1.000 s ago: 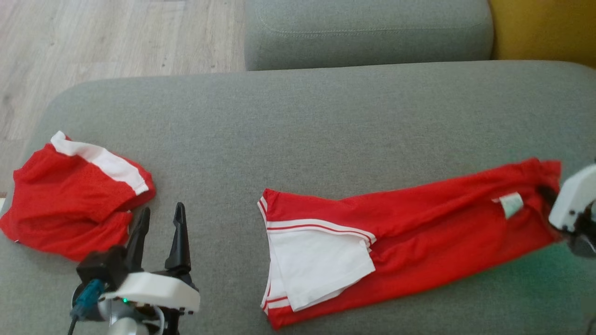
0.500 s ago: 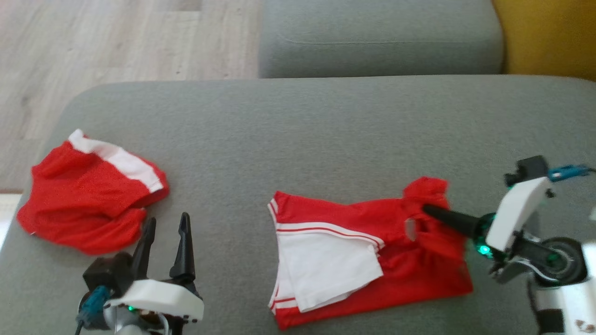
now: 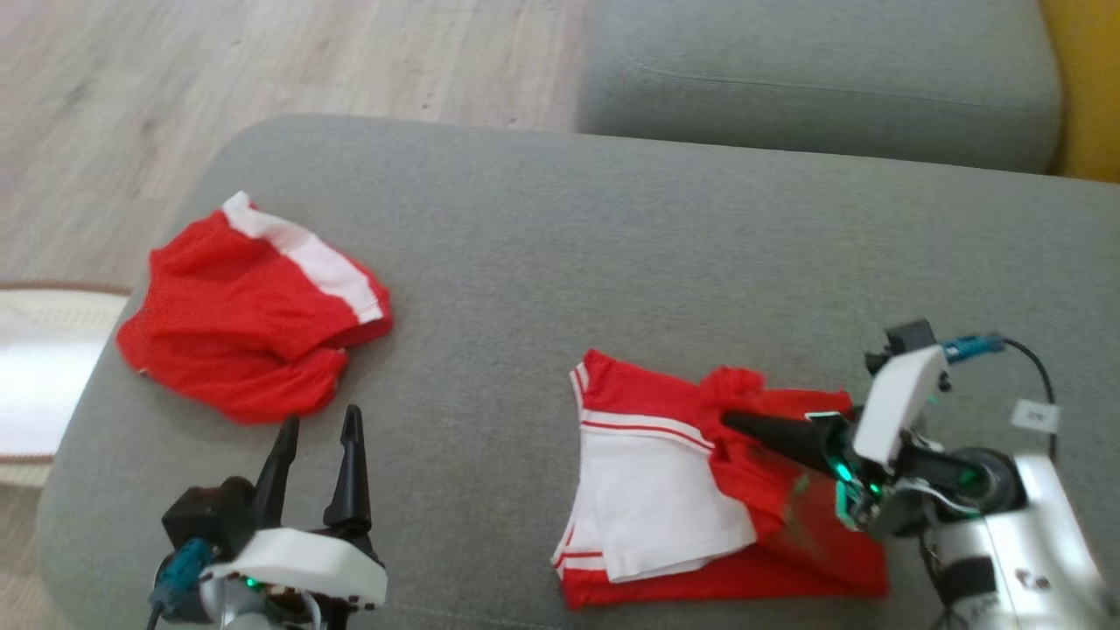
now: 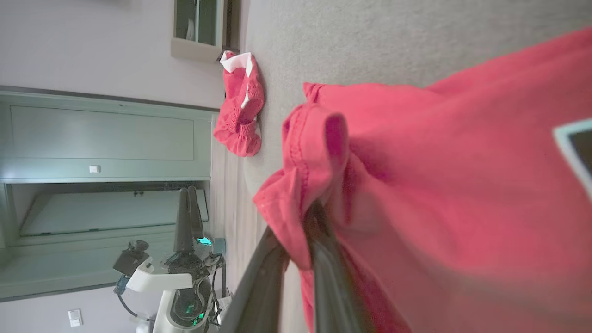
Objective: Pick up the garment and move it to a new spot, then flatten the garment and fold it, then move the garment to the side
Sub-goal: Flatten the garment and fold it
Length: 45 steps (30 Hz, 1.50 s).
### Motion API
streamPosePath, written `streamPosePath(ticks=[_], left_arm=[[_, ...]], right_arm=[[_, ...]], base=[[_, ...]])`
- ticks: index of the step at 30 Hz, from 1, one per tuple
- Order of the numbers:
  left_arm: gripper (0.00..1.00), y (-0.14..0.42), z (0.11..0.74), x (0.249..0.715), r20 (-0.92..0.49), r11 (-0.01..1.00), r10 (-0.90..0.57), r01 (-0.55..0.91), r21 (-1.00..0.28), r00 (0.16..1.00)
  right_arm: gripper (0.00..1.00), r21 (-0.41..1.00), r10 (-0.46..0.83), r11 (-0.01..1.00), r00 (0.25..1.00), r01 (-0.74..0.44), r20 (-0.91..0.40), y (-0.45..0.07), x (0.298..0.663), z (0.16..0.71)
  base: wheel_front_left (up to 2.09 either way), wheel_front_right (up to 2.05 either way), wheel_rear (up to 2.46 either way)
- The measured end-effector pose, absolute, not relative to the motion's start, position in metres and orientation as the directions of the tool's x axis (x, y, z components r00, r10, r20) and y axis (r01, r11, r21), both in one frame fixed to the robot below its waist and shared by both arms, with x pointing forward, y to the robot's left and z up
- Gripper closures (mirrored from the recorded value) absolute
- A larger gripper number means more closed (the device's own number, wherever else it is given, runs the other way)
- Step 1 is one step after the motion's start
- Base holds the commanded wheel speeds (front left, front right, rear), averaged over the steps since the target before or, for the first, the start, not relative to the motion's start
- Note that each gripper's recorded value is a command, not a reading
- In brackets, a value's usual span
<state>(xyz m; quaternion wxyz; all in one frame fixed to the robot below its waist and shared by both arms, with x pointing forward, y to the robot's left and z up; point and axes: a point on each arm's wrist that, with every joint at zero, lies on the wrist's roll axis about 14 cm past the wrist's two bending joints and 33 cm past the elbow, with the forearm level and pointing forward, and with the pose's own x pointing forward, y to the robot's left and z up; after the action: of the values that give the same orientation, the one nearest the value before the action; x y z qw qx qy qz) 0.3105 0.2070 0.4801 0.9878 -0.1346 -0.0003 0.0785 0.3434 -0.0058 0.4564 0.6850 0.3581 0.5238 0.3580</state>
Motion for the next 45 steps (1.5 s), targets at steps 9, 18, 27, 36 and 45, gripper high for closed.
streamPosePath(ticks=[9,18,27,36,45], left_arm=[[0.00,0.222,0.472,0.299,-0.050,0.939,0.215,-0.220,-0.264,0.975],[0.00,0.226,0.471,0.300,-0.051,0.934,0.233,-0.238,-0.266,0.971],[0.00,0.225,0.474,0.305,-0.041,0.935,0.227,-0.230,-0.271,0.973],[0.00,0.218,0.478,0.312,-0.027,0.943,0.199,-0.199,-0.267,0.980],[0.00,0.205,0.496,0.328,0.034,0.959,0.141,-0.128,-0.254,0.989]], right_arm=[[1.00,0.885,0.889,0.457,0.088,-0.088,-0.450,0.041,0.348,0.447],[1.00,0.869,0.873,0.488,0.025,-0.077,-0.488,0.063,0.339,0.430],[0.00,0.868,0.870,0.492,0.034,-0.062,-0.491,0.065,0.342,0.432],[0.00,0.891,0.895,0.429,0.200,-0.150,-0.398,0.057,0.375,0.475],[0.00,0.779,0.776,0.468,0.615,-0.418,-0.137,-0.010,0.423,0.563]], base=[[0.00,0.00,0.00],[0.00,0.00,0.00],[0.00,0.00,0.00],[0.00,0.00,0.00],[0.00,0.00,0.00]])
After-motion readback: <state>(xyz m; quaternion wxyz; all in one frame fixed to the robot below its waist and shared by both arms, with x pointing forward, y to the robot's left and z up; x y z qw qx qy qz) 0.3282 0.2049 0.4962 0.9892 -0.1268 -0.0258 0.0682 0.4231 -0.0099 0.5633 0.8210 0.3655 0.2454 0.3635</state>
